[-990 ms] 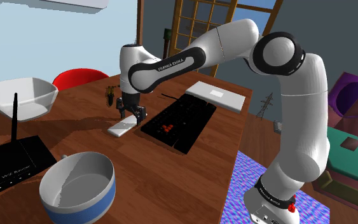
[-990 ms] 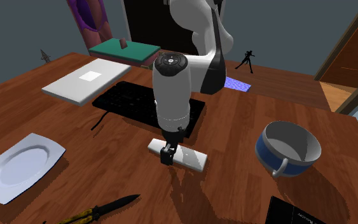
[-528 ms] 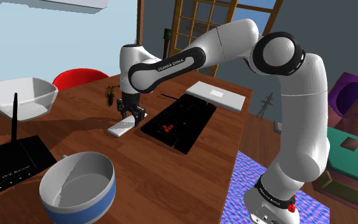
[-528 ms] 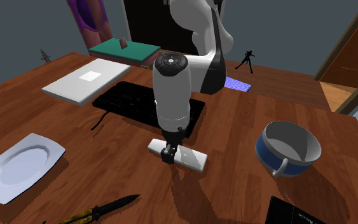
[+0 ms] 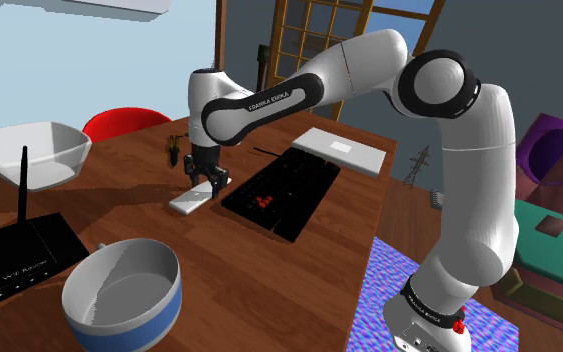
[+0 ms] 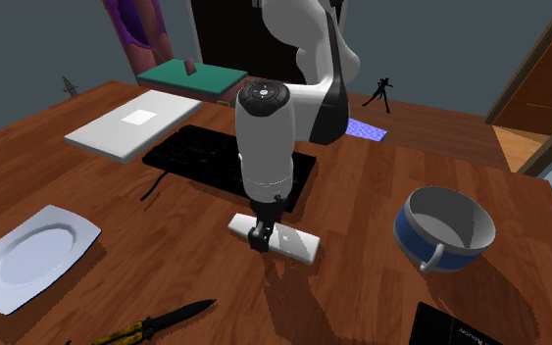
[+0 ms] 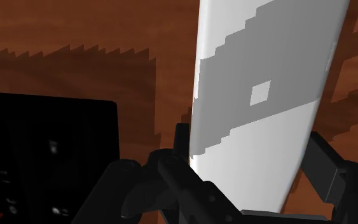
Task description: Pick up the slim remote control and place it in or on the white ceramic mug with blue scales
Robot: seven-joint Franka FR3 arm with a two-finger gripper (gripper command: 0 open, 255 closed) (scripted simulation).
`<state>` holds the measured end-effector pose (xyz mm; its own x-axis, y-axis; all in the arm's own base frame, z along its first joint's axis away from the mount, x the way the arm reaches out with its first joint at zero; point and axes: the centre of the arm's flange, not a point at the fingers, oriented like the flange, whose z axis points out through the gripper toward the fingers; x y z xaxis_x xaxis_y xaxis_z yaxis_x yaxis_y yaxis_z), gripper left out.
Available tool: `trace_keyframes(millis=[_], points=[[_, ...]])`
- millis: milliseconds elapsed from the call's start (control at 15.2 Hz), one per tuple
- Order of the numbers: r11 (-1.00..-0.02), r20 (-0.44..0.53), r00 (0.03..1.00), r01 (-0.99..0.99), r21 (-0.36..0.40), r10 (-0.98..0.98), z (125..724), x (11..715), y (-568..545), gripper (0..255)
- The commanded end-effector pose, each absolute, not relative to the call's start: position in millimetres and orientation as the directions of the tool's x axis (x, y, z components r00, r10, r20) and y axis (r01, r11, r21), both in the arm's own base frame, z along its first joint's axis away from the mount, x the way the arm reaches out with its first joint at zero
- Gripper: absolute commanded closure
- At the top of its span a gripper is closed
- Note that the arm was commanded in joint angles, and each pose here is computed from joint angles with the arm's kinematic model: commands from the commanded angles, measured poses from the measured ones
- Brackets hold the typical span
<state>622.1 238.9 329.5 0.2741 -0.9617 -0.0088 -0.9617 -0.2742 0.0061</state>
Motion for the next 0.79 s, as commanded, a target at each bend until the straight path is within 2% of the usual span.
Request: trace_keyframes(millis=[0,726], points=[[-0.274,-0.008,0.274,-0.962,0.006,-0.962,338.0,622.4,238.4,255],[-0.274,-0.008,0.274,-0.962,0.006,-0.962,396.1,622.4,238.4,255]])
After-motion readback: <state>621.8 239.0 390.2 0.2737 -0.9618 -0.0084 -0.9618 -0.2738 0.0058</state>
